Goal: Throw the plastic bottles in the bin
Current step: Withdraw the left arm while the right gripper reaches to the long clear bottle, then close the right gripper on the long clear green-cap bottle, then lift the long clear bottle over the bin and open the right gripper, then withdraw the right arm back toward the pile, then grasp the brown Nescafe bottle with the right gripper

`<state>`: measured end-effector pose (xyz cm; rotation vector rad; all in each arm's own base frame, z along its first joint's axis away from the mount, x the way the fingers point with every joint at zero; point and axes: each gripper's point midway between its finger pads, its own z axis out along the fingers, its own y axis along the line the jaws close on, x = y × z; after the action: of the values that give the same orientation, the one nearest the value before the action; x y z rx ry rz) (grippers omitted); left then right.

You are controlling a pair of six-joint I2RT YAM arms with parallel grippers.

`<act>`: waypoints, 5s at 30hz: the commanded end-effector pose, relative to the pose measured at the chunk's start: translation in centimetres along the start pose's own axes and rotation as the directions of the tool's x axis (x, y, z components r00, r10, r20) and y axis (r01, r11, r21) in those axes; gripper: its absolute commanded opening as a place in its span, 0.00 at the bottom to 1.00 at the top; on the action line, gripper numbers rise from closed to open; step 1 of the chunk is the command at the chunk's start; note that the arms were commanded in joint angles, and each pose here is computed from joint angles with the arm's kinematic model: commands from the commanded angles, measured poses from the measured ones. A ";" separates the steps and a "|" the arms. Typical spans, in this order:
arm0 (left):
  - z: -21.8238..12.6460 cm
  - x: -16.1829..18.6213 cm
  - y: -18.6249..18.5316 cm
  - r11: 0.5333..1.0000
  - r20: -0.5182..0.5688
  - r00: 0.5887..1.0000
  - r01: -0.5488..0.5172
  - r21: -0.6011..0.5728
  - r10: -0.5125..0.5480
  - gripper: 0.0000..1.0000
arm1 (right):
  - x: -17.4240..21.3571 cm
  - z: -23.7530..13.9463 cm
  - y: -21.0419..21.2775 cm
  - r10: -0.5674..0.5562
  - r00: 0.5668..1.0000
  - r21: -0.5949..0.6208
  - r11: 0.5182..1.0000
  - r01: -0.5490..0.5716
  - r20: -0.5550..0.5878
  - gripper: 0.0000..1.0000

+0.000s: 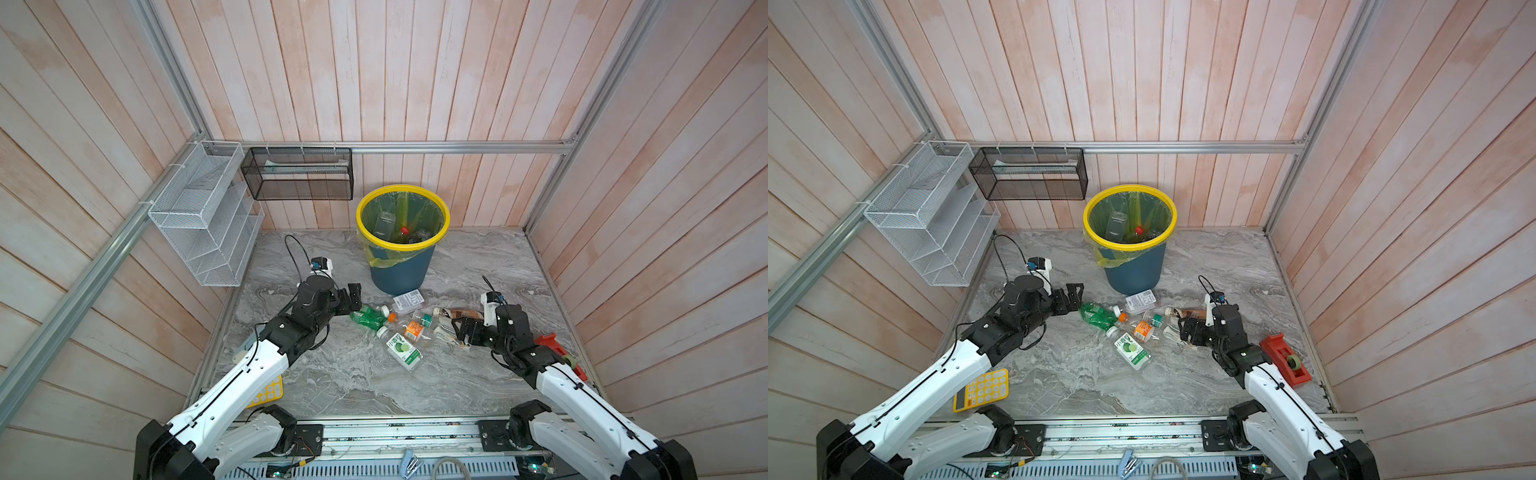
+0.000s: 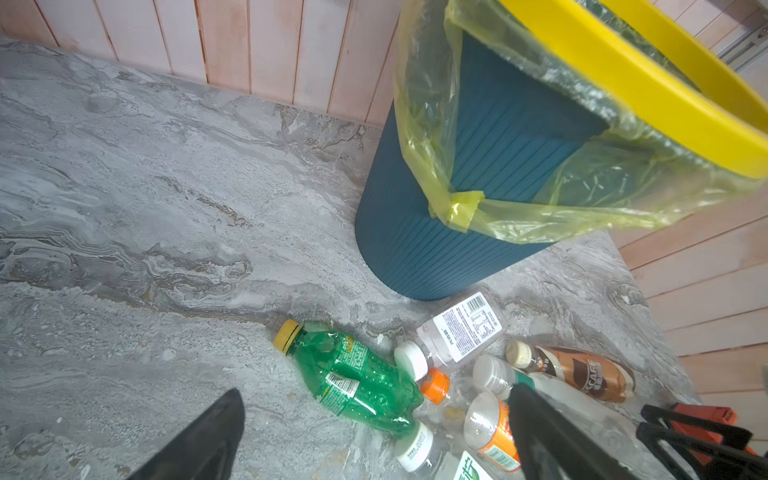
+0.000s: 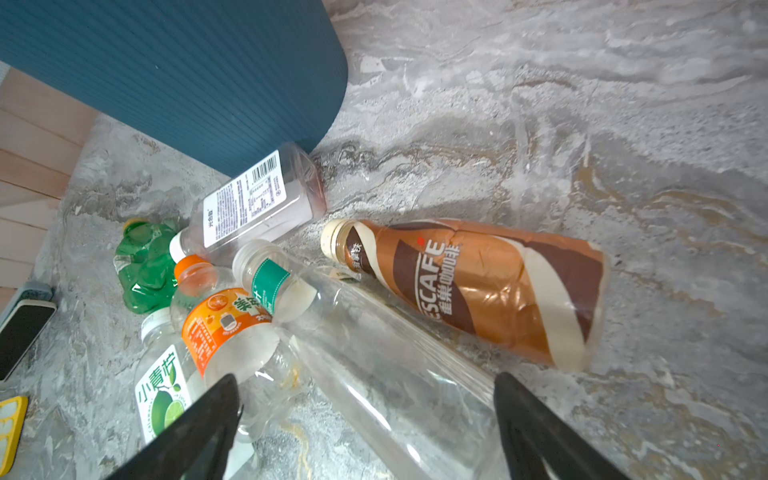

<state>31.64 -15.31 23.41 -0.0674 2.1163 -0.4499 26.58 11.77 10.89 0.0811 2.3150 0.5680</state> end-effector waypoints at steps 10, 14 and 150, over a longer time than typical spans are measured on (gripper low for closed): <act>0.0 1.1 1.1 1.000 -0.022 0.999 0.025 -0.019 -0.025 1.00 | 1.6 1.2 0.1 -0.049 0.995 0.005 0.999 0.050 -0.090 0.97; 0.1 1.4 1.1 1.000 -0.034 0.999 0.026 -0.017 -0.026 1.00 | 2.1 1.4 0.7 -0.050 0.992 -0.026 0.999 0.047 -0.117 0.95; 2.4 9.5 4.5 0.994 -0.210 0.977 0.004 -0.110 -0.027 1.00 | -2.7 4.1 -3.8 0.519 0.848 0.187 0.827 -0.530 0.110 1.00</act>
<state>28.84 -13.55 13.39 -0.1169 2.3534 -0.3476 30.83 9.32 8.22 0.8397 2.3058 0.5743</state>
